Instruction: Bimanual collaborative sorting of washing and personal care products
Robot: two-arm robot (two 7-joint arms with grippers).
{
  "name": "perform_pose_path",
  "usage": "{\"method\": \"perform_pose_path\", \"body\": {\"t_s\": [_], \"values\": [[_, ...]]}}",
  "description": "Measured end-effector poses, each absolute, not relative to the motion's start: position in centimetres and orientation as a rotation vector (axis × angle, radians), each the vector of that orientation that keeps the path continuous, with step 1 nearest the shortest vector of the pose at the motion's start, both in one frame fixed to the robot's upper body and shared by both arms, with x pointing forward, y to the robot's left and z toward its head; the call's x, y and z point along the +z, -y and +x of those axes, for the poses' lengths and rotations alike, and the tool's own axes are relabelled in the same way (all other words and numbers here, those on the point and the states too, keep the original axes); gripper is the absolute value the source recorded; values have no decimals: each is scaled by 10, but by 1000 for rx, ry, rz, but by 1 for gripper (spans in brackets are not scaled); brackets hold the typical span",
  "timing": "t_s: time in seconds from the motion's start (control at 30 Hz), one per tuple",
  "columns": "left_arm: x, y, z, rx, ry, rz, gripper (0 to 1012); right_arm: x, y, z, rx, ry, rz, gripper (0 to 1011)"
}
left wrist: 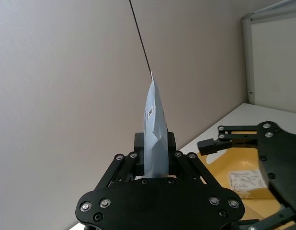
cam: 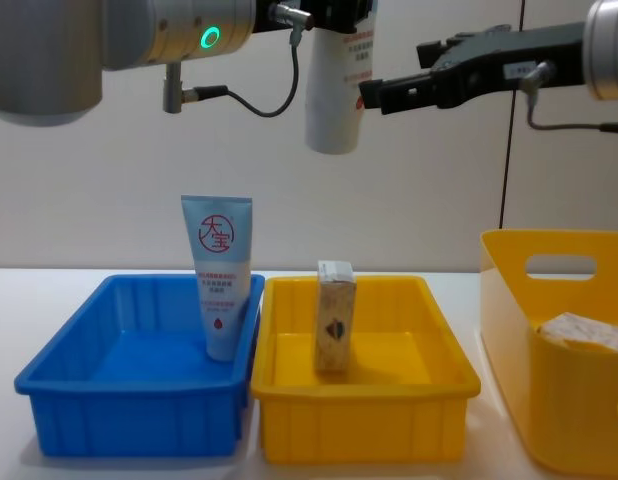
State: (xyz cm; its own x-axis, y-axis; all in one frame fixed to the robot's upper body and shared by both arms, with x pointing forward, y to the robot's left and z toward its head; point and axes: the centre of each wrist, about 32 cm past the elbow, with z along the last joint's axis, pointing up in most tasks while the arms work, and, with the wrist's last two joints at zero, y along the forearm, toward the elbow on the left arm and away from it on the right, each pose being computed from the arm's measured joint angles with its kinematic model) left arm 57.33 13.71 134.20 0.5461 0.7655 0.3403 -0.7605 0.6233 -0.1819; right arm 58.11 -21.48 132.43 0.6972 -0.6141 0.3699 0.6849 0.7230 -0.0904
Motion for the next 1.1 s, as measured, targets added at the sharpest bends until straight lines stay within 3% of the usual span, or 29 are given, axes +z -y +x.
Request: {"method": "perform_pose_path", "body": {"t_s": [1.1], "values": [[1343,-134,565,882,393,-9,218,1305,175,614,-749,314,-209,1004]]}}
